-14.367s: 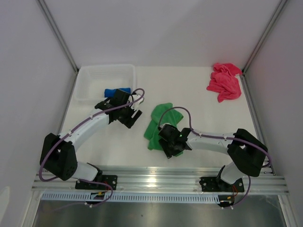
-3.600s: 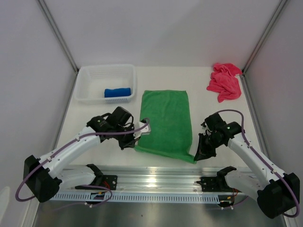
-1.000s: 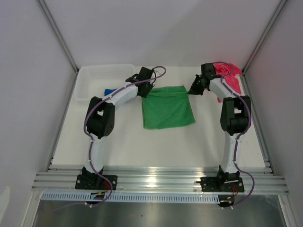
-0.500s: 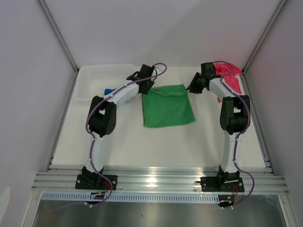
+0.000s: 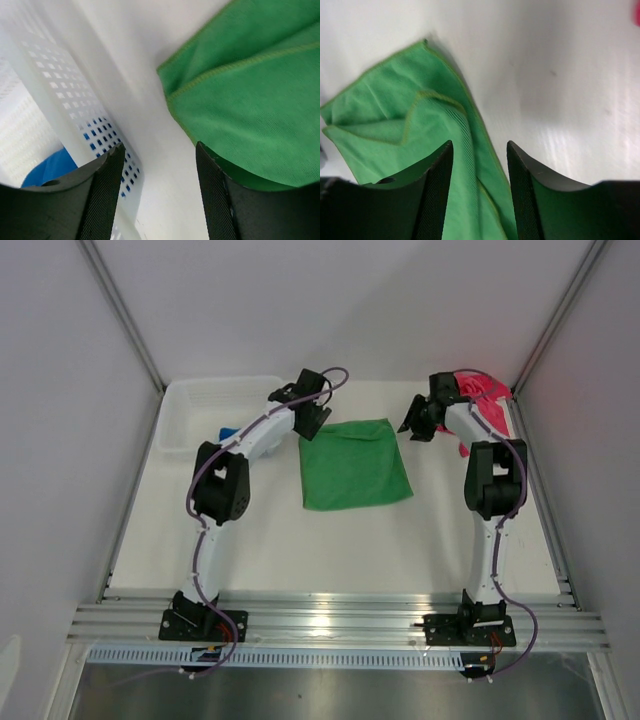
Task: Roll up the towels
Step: Fold the towel
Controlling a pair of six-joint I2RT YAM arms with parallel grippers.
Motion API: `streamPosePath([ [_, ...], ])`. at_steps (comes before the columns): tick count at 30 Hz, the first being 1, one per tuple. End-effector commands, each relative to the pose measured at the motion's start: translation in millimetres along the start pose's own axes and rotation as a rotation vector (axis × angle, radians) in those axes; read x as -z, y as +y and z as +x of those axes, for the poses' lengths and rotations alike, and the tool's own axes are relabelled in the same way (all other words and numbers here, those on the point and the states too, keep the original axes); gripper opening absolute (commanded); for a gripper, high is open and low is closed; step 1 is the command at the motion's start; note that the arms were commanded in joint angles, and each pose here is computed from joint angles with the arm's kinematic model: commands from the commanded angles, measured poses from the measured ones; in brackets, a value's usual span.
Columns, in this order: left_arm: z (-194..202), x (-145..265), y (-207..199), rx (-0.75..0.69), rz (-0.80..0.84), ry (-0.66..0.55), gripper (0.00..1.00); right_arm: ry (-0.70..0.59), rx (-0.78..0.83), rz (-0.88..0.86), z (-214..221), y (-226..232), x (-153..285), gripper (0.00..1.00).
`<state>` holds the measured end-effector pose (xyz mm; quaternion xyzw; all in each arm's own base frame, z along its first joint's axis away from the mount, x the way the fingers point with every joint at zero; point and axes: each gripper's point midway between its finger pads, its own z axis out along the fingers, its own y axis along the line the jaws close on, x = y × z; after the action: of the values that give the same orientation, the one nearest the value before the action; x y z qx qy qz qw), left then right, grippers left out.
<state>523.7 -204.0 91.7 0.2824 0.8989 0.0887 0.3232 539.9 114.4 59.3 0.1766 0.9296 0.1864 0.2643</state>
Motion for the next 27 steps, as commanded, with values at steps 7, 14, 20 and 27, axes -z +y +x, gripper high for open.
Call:
streamPosePath([
  [7,56.2,109.3,-81.1,-0.094,0.444,0.089,0.61,0.151,0.105,-0.005,78.6,-41.6,87.6,0.48],
  [14,116.1,99.2,-117.7,-0.087,0.513,0.238,0.64,0.204,0.101,-0.102,128.5,-42.8,82.0,0.47],
  [20,126.7,74.4,-123.2,-0.065,0.488,0.293,0.65,0.240,0.108,-0.059,144.0,-57.0,72.9,0.47],
  [27,136.5,64.8,-129.9,-0.012,0.503,0.344,0.61,0.248,0.109,-0.032,149.4,-65.8,69.0,0.43],
])
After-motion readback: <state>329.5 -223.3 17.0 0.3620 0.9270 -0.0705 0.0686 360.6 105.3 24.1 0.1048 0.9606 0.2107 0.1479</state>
